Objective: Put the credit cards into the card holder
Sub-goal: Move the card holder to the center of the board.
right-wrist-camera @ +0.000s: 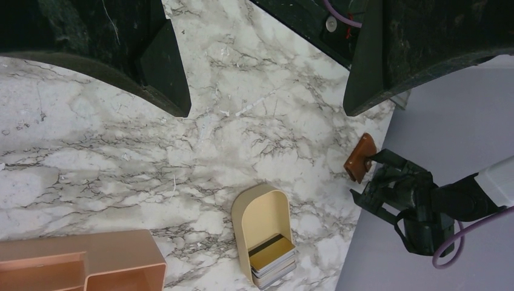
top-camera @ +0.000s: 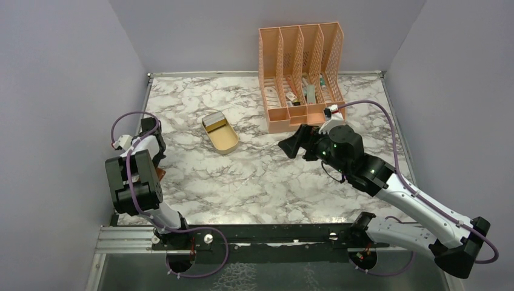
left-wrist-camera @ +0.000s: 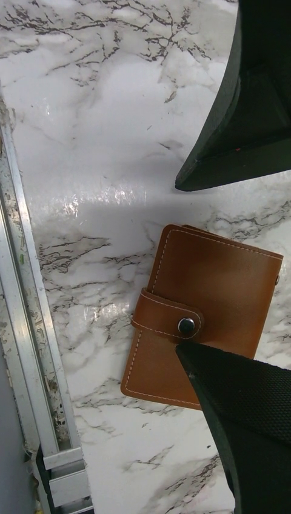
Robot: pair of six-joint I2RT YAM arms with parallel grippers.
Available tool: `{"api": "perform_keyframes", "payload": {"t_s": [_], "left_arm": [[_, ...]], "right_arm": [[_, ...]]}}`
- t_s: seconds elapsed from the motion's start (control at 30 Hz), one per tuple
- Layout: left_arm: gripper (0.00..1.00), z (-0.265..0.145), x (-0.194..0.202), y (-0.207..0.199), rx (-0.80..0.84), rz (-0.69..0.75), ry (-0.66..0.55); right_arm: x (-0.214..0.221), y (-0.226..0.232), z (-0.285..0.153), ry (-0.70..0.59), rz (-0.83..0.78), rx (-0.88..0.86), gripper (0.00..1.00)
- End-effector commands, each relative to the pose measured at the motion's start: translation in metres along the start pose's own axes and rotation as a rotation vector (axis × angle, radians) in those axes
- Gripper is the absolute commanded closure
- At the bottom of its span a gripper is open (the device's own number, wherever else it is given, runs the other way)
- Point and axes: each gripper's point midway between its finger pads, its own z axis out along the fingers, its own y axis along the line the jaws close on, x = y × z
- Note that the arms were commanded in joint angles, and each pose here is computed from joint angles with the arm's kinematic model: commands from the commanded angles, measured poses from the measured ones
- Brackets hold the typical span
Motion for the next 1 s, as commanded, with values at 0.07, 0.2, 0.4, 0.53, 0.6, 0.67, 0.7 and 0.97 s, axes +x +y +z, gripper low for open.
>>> {"api": "perform_keyframes", "payload": {"t_s": [0.07,0.2,0.4,0.53,0.6,0.67,0.7,0.97], "left_arm": [[0.01,-0.007,0.013,-0.004,0.002,0.02,0.04],[0.01,-0.019,0.029,-0.01,0.037,0.059,0.06],[0.01,-0.039,0.059,-0.01,0.08,0.13,0.082],[0.01,-0.056,0.077,-0.013,0.133,0.158,0.085],[0.01,-0.062,0.092,-0.012,0.149,0.177,0.104],[0.01,-0.068,0.111,-0.008,0.157,0.192,0.143],[0.01,-0.07,0.119,-0.005,0.159,0.202,0.159],[0.01,-0.102,0.176,0.005,0.238,0.283,0.242]], "right_arm": [[-0.01,0.004,-0.007,-0.033,0.021,-0.013,0.0],[-0.012,0.001,-0.009,-0.044,0.02,0.001,0.0],[-0.016,-0.001,-0.009,-0.053,0.012,0.024,0.0],[-0.017,-0.003,-0.01,-0.055,0.009,0.036,0.0],[-0.017,-0.005,-0.011,-0.058,0.007,0.043,0.0],[-0.017,-0.007,-0.01,-0.059,0.007,0.051,0.0],[-0.017,-0.006,-0.01,-0.059,0.007,0.051,0.0],[-0.015,-0.011,-0.011,-0.054,0.006,0.075,0.0]]}}
